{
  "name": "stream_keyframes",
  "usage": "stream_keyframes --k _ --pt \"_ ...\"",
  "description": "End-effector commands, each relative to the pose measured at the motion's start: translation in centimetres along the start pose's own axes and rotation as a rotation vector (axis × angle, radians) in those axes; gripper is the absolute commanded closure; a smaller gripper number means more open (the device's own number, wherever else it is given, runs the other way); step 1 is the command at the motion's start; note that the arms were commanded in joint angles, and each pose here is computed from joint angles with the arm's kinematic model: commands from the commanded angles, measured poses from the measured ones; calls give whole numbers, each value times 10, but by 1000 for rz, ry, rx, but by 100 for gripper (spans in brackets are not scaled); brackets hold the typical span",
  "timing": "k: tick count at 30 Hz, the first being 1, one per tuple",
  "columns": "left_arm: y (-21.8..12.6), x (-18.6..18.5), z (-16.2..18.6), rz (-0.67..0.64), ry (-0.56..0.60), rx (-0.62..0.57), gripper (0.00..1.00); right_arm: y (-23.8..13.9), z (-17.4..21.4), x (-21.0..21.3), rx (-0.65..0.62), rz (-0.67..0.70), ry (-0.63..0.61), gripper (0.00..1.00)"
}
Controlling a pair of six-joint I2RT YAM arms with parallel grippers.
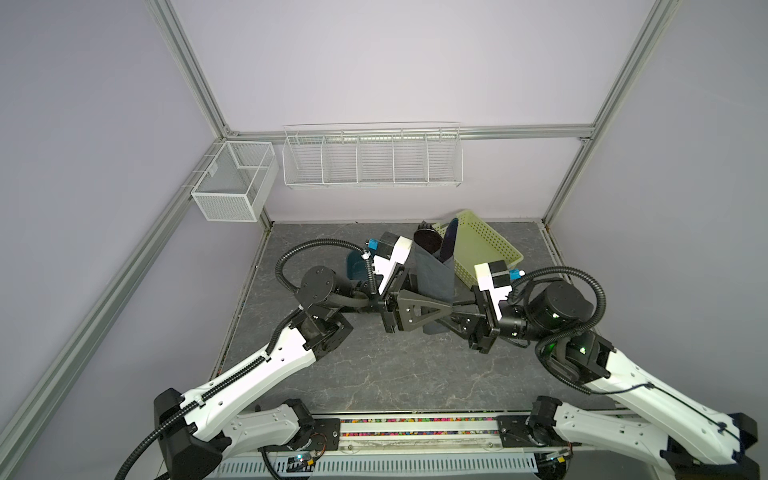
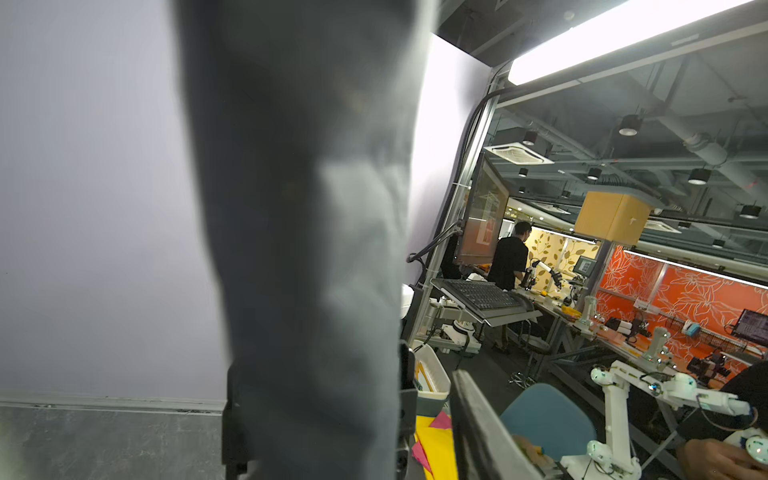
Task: Place the utensils on the paper napkin and roll it up
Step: 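Press the wrapped bundle between both grippers, tightening the napkin around the utensils, then hold the upright bundle with both grippers and squeeze the napkin snug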
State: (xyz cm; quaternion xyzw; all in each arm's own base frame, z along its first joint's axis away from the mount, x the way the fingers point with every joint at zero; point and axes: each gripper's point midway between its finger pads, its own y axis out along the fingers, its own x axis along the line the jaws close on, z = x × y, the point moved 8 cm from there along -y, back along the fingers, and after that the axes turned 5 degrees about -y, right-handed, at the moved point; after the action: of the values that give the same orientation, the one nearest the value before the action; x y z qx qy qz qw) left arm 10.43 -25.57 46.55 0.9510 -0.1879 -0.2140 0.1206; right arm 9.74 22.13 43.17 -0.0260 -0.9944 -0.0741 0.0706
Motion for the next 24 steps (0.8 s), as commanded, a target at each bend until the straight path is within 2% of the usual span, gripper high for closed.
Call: stream_keyframes --k 1,21,24 --pt "-4 -27 -10 86 94 -24 60 -11 -16 0 -104 76 -48 94" --pt "-7 -33 -14 80 123 -51 85 -16 -13 -2 -165 101 -50 94" --pt "-7 -32 -14 68 121 -52 92 -16 -12 -1 -160 90 -50 94"
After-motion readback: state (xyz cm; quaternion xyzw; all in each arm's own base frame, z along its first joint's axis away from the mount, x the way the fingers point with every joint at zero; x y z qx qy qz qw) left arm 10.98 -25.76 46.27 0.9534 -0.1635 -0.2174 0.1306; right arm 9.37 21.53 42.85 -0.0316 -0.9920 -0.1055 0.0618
